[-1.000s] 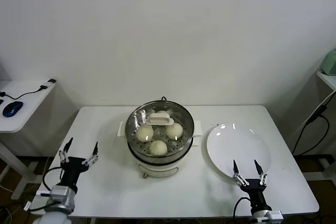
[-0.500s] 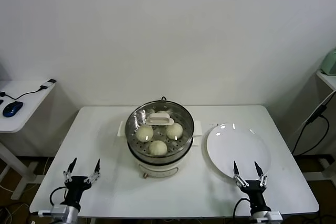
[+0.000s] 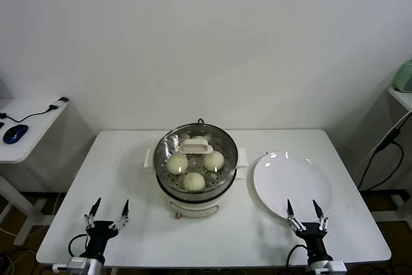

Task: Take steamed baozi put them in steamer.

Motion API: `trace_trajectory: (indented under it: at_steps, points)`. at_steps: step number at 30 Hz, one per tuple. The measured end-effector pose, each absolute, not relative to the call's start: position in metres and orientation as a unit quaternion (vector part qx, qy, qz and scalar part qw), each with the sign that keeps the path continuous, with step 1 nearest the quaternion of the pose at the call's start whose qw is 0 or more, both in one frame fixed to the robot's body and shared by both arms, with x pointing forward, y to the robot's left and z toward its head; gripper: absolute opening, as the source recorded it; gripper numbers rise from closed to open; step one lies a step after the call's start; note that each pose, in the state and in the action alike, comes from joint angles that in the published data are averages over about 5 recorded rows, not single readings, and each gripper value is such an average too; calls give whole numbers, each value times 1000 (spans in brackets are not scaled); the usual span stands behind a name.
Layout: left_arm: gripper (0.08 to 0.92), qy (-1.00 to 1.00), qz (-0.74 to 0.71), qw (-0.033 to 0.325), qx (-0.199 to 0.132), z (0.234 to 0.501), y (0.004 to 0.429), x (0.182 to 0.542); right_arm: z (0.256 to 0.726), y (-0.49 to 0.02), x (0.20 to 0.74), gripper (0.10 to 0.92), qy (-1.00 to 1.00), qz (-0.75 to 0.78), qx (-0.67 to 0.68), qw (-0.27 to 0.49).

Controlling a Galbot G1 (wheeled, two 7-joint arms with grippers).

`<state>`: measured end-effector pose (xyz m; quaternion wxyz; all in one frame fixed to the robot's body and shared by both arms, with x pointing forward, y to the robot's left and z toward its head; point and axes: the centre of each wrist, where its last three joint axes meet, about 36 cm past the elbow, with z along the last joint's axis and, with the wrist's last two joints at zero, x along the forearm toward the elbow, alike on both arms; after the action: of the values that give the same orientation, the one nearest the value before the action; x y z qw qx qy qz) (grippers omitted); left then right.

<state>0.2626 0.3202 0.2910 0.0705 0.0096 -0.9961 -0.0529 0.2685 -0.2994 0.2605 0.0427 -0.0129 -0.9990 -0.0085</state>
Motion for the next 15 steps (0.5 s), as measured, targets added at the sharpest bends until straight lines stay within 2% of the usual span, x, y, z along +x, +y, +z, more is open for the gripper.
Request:
trace_trajectory:
  at_steps: [15]
  points:
    - [823,-997,-44,64,9,294,315,262,260,-298,268,823,-999,-11,-12,44]
